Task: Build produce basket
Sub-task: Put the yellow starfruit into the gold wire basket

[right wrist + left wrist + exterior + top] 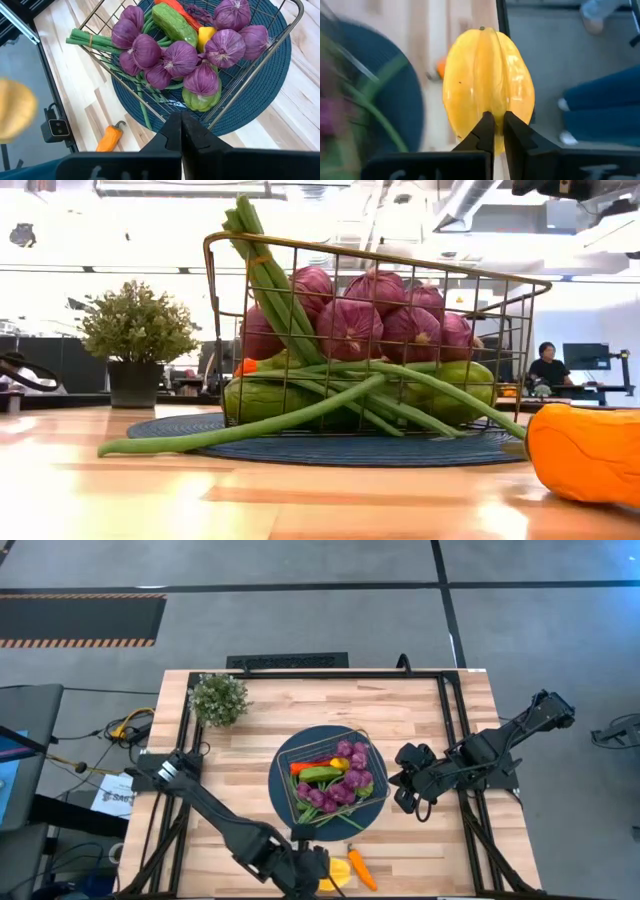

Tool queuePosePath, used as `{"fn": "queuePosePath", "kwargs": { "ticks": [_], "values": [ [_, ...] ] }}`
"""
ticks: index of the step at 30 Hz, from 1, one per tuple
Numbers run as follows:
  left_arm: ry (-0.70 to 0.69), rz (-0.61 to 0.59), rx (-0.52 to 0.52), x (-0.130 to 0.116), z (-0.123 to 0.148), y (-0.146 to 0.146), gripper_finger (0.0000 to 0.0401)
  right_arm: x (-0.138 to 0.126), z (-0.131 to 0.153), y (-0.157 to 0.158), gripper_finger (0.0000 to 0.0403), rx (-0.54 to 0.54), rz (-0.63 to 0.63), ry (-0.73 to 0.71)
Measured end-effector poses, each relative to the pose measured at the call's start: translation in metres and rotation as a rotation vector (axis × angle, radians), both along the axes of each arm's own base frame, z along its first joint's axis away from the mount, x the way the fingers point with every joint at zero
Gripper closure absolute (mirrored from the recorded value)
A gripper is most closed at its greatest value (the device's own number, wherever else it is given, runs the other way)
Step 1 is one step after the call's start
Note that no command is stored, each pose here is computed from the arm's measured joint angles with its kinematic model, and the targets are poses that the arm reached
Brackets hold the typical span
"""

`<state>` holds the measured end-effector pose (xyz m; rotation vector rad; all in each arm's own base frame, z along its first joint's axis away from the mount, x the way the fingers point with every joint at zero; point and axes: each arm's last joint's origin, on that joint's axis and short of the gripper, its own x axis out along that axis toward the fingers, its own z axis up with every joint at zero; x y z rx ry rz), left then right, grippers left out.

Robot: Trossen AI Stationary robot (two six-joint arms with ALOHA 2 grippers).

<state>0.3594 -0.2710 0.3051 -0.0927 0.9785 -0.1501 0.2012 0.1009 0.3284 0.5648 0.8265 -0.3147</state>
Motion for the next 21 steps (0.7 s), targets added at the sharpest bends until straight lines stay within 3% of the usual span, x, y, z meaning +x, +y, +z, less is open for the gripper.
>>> {"fn": "queuePosePath", "kwargs": {
  "ticks": [7,14,21],
  "values": [
    [-0.124,0.107,0.199,-0.024,0.079,0.027,0.0401,0.0,0.0,0.0,0.0395,-0.013,0.015,0.001],
    [0.025,0.312,0.322,-0.044,0.086,0.081,0.0401,0.0,0.0,0.0,0.0395,-0.033,0.039,0.003],
    [0.092,0.48,0.358,-0.013,0.077,0.141,0.0401,0.0,0.0,0.0,0.0395,-0.036,0.04,0.003]
  ]
}}
